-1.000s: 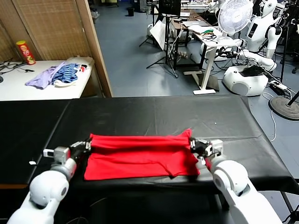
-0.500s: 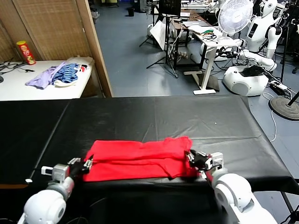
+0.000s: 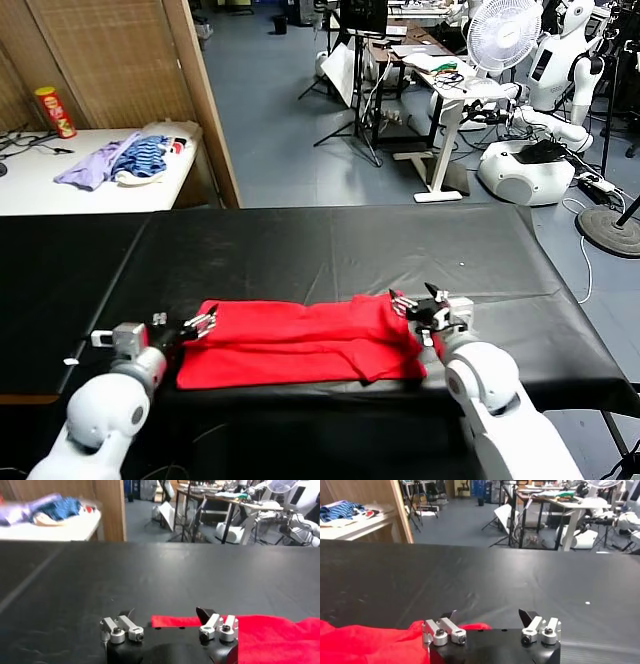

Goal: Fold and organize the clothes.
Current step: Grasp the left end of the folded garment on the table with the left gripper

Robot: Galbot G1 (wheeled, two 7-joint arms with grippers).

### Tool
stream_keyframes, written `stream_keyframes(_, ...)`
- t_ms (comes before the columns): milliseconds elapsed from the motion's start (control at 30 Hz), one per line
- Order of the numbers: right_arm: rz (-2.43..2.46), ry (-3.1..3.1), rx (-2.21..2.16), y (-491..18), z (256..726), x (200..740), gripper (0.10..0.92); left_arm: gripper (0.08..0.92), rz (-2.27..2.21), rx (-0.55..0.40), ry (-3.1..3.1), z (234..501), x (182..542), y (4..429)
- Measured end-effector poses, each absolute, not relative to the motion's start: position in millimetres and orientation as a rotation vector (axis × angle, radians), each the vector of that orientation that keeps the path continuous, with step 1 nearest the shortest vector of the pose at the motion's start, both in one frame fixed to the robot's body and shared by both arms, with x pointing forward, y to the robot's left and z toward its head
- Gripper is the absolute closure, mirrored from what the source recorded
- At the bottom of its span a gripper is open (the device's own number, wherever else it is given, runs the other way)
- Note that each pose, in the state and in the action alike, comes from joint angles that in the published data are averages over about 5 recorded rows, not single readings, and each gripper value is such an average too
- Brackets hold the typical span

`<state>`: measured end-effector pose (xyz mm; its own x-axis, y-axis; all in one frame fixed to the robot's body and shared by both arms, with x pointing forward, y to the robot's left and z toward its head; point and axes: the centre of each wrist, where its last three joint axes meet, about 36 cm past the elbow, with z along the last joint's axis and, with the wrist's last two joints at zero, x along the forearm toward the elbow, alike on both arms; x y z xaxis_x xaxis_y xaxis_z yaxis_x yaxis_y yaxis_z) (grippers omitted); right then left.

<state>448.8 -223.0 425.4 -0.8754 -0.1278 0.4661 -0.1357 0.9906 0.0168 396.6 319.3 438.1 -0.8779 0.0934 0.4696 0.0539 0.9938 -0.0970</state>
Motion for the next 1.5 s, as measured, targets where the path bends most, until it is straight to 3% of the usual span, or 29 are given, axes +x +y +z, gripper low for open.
stream_keyframes(133, -0.004, -2.623, 0.181, -218, 414, 452, 0.363, 0.423, 0.141, -0.096, -2.616, 428, 406, 325)
stream_keyframes(367, -0.023, -2.629, 0.156, -210, 400, 451, 0.751, 0.805, 0.124, -0.050, -2.613, 413, 410, 330)
stream_keyframes(500, -0.015, -2.667, 0.100, -201, 390, 448, 0.876, 0.870, 0.088, -0.012, -2.678, 407, 408, 327)
stream_keyframes(700, -0.032, -2.714, 0.057, -194, 378, 444, 0.872, 0.872, -0.048, 0.041, -2.759, 395, 409, 319)
stream_keyframes(767, -0.038, -2.718, 0.068, -196, 377, 442, 0.839, 0.871, -0.064, 0.034, -2.763, 393, 409, 316)
stream_keyframes(833, -0.038, -2.723, 0.078, -198, 378, 440, 0.741, 0.848, -0.067, 0.025, -2.765, 392, 409, 313)
stream_keyframes(1000, -0.028, -2.743, 0.099, -207, 387, 432, 0.426, 0.612, -0.057, 0.018, -2.774, 397, 408, 315)
stream_keyframes(1133, -0.023, -2.766, 0.104, -215, 397, 424, 0.263, 0.393, -0.026, 0.016, -2.770, 404, 405, 321)
stream_keyframes(1233, -0.027, -2.781, 0.108, -219, 404, 418, 0.232, 0.258, 0.040, 0.006, -2.760, 411, 399, 324)
stream_keyframes(1300, -0.034, -2.789, 0.113, -220, 408, 415, 0.226, 0.216, 0.098, -0.002, -2.753, 415, 393, 324)
stream_keyframes(1500, -0.051, -2.809, 0.131, -218, 416, 409, 0.224, 0.202, 0.197, -0.022, -2.723, 413, 373, 318)
